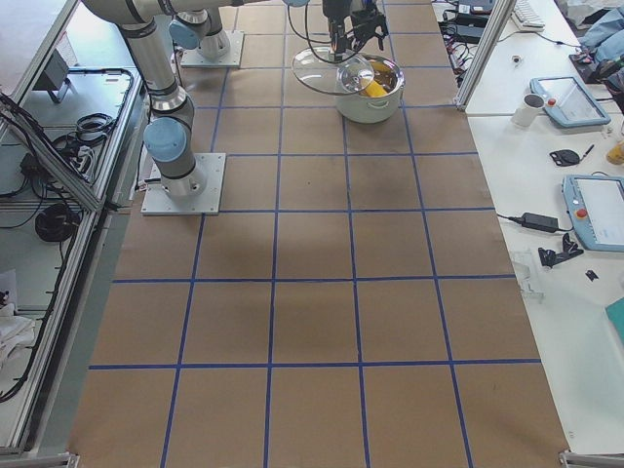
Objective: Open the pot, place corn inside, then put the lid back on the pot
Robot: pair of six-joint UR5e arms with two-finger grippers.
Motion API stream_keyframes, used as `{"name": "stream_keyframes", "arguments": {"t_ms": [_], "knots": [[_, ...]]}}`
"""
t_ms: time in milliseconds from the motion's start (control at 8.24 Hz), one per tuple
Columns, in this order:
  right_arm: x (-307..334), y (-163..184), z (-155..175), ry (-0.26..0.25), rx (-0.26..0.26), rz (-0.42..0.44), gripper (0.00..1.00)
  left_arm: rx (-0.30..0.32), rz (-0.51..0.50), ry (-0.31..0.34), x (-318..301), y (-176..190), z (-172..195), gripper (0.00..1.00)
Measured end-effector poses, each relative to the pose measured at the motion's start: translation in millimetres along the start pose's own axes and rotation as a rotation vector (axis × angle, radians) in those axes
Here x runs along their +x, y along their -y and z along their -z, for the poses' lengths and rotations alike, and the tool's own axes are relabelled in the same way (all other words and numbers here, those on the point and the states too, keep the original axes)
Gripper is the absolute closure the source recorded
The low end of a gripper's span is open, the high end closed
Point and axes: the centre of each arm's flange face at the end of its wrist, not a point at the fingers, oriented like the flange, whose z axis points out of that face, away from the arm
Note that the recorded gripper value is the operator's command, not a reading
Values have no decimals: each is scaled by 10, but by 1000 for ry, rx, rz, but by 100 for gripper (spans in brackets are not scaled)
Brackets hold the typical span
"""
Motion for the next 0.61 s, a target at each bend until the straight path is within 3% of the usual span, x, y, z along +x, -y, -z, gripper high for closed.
{"name": "stream_keyframes", "arguments": {"t_ms": [364, 607], "knots": [[-2, 124, 42, -1, 46, -7, 69, -23, 216, -14, -164, -237, 591, 0], [-109, 409, -84, 20, 88, -16, 70, -59, 413, -18, -649, -821, 1002, 0]]}}
